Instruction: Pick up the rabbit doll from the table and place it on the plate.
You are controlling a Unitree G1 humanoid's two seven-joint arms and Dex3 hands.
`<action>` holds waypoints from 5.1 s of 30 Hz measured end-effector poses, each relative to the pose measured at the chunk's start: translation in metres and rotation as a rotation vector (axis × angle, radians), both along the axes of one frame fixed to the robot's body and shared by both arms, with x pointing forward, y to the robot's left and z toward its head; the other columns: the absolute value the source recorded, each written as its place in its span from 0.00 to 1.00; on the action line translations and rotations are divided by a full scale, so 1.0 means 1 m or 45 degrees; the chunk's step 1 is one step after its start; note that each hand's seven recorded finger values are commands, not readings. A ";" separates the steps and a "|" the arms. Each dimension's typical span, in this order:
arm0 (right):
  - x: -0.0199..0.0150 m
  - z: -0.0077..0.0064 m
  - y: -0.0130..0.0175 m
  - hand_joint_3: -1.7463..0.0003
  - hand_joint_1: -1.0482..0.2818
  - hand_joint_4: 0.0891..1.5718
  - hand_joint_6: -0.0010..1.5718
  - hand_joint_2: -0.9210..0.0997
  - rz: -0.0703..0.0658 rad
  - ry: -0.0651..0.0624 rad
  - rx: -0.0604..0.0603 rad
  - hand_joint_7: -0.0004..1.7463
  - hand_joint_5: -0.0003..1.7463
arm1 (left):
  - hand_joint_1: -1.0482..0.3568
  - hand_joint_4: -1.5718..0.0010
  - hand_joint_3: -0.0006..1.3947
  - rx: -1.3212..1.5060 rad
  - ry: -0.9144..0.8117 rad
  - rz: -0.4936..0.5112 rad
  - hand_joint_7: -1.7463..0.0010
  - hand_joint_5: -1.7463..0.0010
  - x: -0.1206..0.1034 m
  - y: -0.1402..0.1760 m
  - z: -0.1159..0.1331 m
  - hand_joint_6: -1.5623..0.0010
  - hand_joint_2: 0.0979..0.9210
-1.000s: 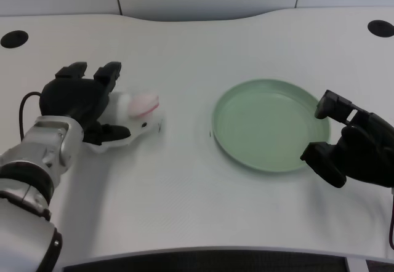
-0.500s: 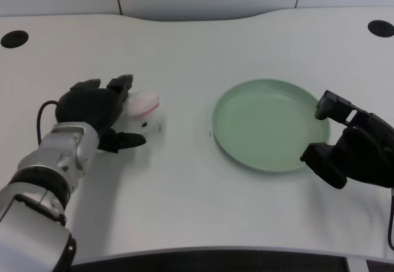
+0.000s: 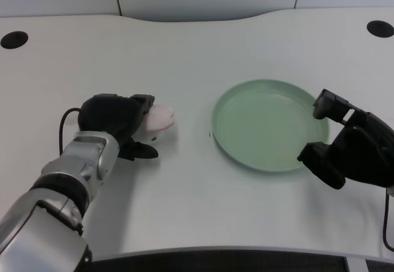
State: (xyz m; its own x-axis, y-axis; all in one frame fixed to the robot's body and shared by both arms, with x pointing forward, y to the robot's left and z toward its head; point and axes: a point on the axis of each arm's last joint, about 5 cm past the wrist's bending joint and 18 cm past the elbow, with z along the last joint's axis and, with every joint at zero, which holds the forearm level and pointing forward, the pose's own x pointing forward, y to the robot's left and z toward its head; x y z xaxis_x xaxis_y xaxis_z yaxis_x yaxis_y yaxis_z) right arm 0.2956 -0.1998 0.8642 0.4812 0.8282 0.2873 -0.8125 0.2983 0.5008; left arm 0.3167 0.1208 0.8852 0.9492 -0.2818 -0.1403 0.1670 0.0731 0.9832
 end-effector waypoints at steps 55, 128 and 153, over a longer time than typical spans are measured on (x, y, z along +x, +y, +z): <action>0.0010 -0.0001 0.0103 1.00 0.37 0.66 0.56 0.02 0.024 -0.049 0.069 1.00 1.00 | 0.29 0.36 0.45 -0.792 -0.215 -0.615 0.00 0.00 0.001 -0.124 0.078 0.52 1.00; 0.0011 0.0003 0.0087 1.00 0.37 0.65 0.55 0.01 0.026 -0.029 0.048 1.00 1.00 | 0.00 0.95 0.65 -2.099 1.020 -0.582 1.00 0.97 0.034 0.032 0.063 1.00 1.00; -0.0006 -0.0017 0.0037 0.99 0.35 0.65 0.55 0.00 -0.001 0.043 -0.020 1.00 1.00 | 0.14 0.76 0.46 -2.773 1.346 -0.352 0.97 0.93 -0.025 0.103 -0.018 0.82 1.00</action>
State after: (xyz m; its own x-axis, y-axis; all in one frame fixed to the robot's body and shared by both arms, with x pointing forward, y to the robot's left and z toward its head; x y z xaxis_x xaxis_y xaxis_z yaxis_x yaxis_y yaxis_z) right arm 0.2950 -0.1960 0.8625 0.4914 0.8319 0.2577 -0.7948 0.3073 0.5233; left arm 0.2919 0.2240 0.8672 0.7203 -0.6659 0.1943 0.5154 0.3264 -0.7923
